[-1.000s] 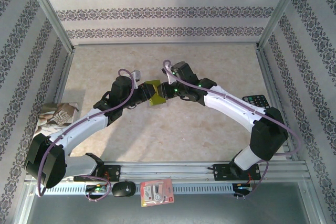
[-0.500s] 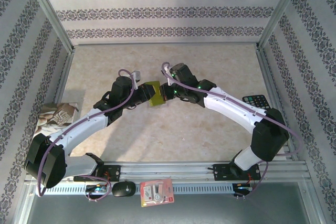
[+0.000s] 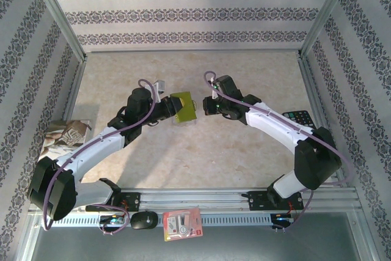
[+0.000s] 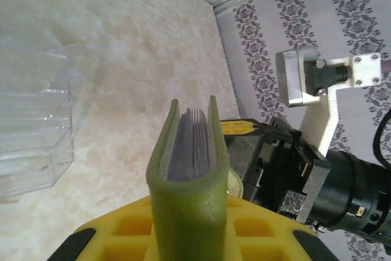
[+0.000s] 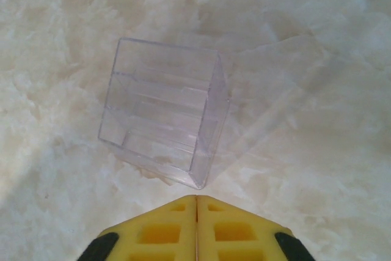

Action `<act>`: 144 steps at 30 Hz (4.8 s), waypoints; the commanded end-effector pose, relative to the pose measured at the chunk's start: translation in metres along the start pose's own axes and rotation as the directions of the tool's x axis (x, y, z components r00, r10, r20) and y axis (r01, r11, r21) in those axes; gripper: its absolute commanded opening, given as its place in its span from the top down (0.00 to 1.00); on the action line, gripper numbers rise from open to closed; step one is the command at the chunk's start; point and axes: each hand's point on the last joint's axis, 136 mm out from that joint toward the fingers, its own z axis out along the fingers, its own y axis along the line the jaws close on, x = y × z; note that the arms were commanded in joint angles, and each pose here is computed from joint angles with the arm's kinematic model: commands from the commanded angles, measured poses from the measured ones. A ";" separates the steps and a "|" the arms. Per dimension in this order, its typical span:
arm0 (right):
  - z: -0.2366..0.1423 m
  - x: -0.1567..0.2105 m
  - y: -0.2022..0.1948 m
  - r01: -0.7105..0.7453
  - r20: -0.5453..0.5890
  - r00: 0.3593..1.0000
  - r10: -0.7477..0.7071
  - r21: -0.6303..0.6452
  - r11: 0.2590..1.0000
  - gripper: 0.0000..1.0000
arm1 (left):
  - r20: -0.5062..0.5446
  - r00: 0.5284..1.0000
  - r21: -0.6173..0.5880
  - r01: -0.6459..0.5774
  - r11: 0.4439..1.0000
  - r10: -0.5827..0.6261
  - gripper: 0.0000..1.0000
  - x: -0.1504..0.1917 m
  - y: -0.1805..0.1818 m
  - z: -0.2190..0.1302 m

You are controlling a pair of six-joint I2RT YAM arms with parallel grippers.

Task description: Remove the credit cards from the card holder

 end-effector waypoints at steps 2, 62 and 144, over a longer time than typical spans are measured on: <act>-0.031 -0.025 0.022 -0.033 0.143 0.988 0.061 -0.192 0.981 0.68 | 0.042 0.999 0.108 -0.023 0.994 0.019 1.00 -0.010 -0.014 -0.003; -0.059 0.083 -0.034 0.150 -0.239 0.967 -0.085 0.272 0.951 1.00 | 0.119 0.991 -0.094 -0.047 0.994 0.058 0.43 0.006 0.045 -0.036; 0.045 0.186 -0.068 -0.077 -0.340 0.922 0.183 0.304 0.950 1.00 | -0.142 0.989 -0.310 -0.081 0.947 0.038 0.66 0.084 0.110 -0.021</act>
